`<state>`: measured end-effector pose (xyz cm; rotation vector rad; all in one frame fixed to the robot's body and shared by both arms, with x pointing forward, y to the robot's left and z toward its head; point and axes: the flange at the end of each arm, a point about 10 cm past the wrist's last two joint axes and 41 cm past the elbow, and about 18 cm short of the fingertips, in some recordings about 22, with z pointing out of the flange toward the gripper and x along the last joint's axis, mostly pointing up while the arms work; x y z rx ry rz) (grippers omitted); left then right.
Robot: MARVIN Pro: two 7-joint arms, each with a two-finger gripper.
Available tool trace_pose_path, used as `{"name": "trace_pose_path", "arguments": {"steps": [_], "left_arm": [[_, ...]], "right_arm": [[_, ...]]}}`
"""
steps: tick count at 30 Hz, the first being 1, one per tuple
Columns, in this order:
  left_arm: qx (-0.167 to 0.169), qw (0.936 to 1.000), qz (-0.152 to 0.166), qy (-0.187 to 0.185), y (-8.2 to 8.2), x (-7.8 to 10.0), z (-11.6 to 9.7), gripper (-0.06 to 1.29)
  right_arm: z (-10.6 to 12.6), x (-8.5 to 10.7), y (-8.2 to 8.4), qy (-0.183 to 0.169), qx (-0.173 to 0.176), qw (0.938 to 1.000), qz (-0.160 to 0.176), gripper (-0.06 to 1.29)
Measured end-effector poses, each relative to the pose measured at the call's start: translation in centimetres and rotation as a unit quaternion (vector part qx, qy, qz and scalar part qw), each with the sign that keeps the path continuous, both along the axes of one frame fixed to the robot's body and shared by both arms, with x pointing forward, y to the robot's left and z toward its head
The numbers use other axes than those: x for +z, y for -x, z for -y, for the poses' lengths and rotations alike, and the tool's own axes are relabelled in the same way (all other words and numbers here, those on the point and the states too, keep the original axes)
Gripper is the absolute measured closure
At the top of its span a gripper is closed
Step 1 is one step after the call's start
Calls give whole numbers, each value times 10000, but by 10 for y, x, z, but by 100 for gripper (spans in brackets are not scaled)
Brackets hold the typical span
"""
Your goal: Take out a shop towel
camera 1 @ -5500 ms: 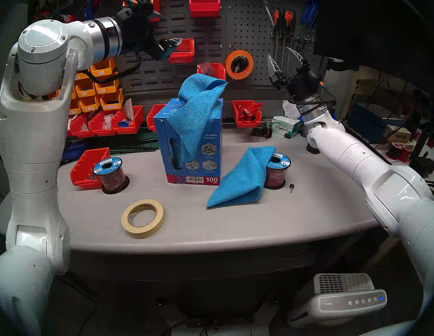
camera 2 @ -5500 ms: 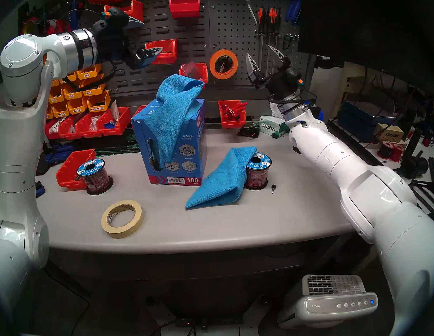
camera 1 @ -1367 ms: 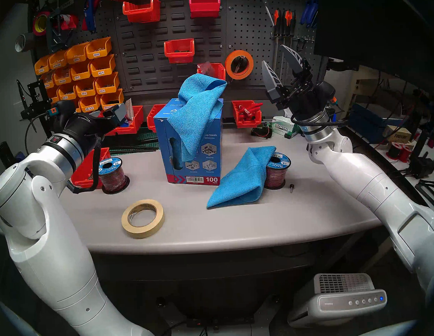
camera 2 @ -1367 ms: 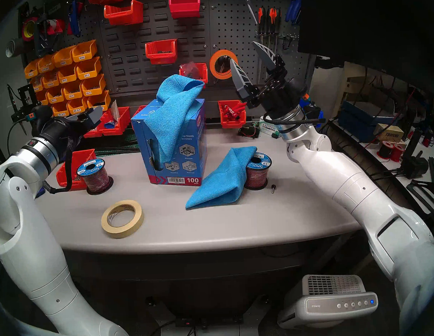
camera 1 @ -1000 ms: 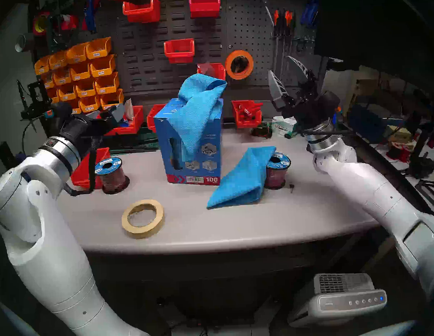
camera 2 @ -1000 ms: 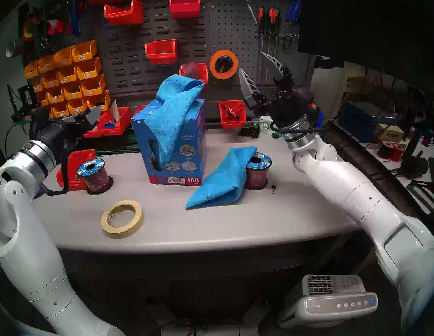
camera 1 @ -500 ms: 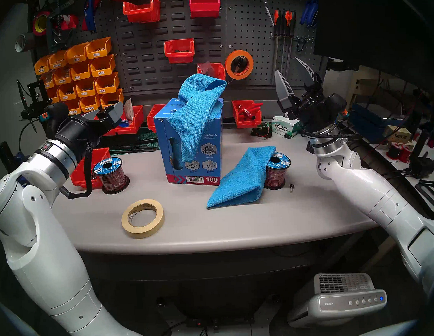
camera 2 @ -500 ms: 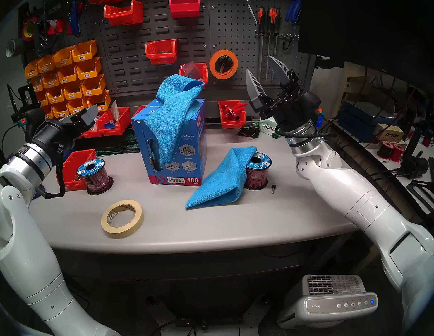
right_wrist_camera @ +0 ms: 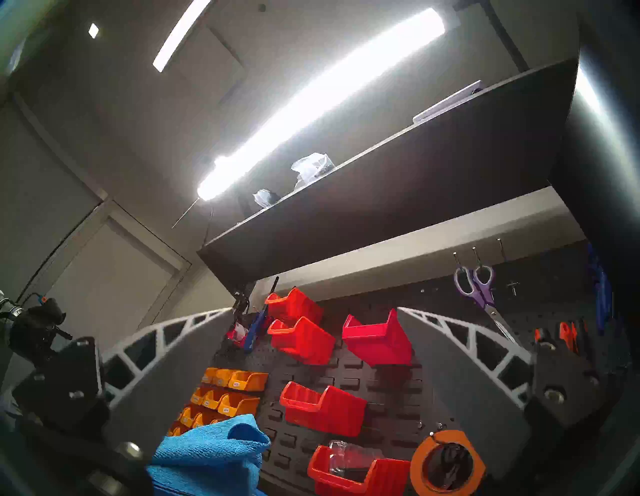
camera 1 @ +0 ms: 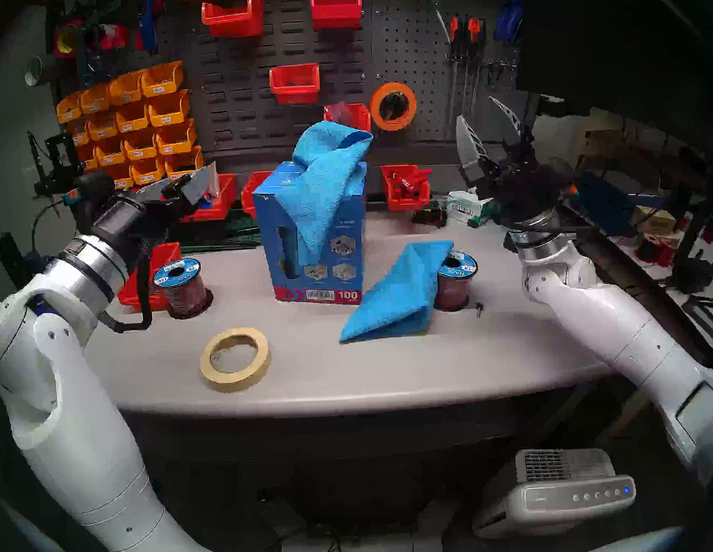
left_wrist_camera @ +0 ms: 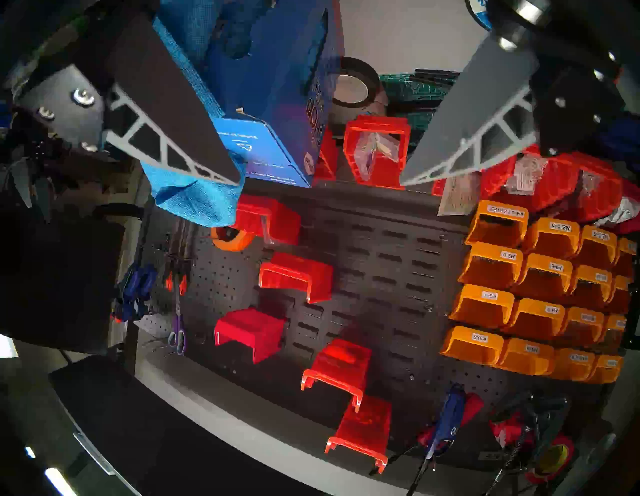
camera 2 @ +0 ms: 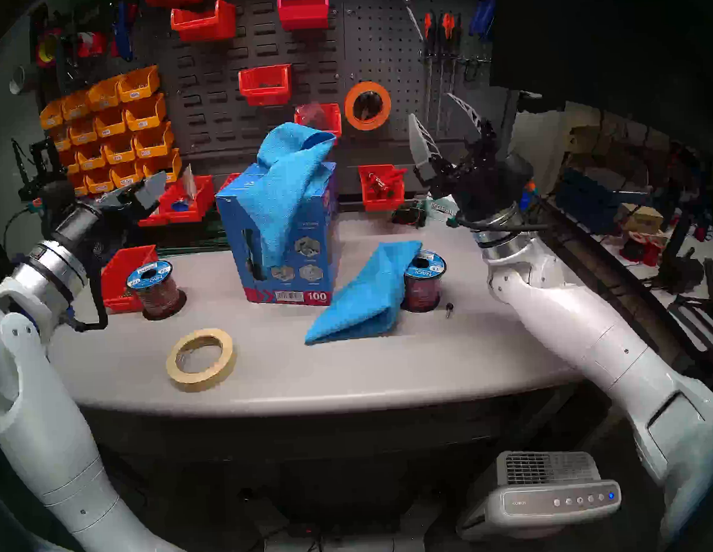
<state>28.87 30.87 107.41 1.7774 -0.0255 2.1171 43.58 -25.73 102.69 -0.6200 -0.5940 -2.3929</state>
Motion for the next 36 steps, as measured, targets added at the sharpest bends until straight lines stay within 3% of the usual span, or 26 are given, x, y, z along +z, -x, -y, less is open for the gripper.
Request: {"name": "trace_pose_path", "arguments": {"steps": [36], "left_arm": [[-490, 9982, 324, 132, 23, -20, -3, -3]], "right_arm": [[-9, 8, 27, -447, -264, 9984, -208, -1]]}}
